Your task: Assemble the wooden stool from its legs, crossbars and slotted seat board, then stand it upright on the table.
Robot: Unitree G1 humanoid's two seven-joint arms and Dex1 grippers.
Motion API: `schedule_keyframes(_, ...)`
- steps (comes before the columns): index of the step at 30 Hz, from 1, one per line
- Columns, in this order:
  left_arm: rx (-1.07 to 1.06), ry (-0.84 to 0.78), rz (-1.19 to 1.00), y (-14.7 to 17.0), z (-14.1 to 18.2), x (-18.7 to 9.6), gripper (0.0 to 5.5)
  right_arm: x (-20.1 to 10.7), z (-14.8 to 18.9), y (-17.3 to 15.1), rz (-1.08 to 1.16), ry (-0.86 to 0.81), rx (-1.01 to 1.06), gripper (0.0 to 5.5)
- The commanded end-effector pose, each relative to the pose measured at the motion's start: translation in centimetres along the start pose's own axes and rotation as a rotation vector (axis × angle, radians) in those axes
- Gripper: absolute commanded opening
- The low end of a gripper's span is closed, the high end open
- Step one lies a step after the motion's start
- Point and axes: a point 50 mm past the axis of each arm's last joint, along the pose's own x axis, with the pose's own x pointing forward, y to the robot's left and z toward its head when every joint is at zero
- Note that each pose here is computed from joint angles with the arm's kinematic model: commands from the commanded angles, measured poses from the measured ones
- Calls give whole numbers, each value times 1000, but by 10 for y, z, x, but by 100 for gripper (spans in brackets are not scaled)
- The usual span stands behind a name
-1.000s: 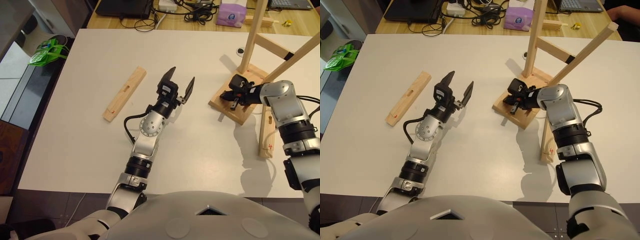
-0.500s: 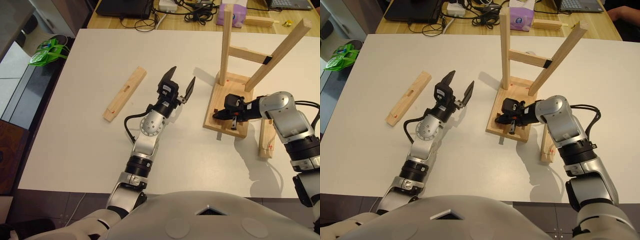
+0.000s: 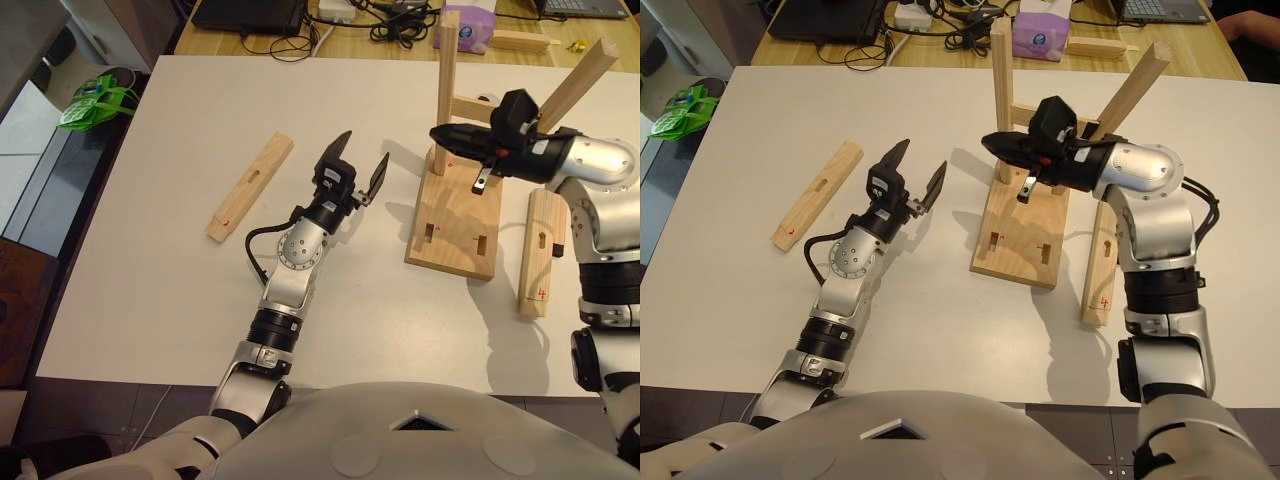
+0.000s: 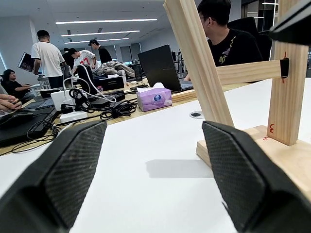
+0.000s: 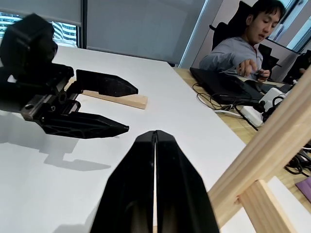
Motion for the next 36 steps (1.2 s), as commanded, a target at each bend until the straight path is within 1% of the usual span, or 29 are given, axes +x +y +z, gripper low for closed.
schedule_keyframes(1,13,-62,61,8,10,3,363,-15,7,0,-90,-95,7,1)
schedule_keyframes(6,-5,-101,245,30,17,2,363,-36,19,1,-179,-237,65,1)
schedule_keyframes(8,-42,-102,356,44,18,-2,363,-55,14,8,-171,-228,118,1)
schedule_keyframes(10,-42,-95,437,55,18,-10,363,-73,3,16,-170,-189,174,1)
schedule_keyframes(13,18,-58,502,70,21,-24,363,-102,-17,31,-162,-90,255,1)
schedule_keyframes(15,75,-1,515,83,23,-38,363,-122,-30,35,-175,6,295,1)
schedule_keyframes(18,102,40,536,94,26,-55,363,-149,-45,34,-193,139,307,1)
schedule_keyframes(20,103,66,549,95,22,-63,363,-172,-61,28,-255,222,332,35)
schedule_keyframes(22,86,81,544,88,17,-65,363,-189,-79,28,-318,274,369,75)
schedule_keyframes(25,60,92,511,75,12,-67,363,-211,-104,42,-417,316,424,135)
schedule_keyframes(27,62,97,503,72,9,-70,363,-228,-119,47,-542,321,383,171)
schedule_keyframes(29,61,100,510,72,7,-74,363,-246,-131,56,-635,366,327,203)
schedule_keyframes(31,60,102,517,73,6,-76,363,-258,-137,62,-670,401,313,203)
schedule_keyframes(34,59,96,518,72,6,-76,363,-268,-147,72,-658,463,351,203)
schedule_keyframes(36,56,91,519,71,7,-76,363,-270,-153,80,-643,498,388,235)
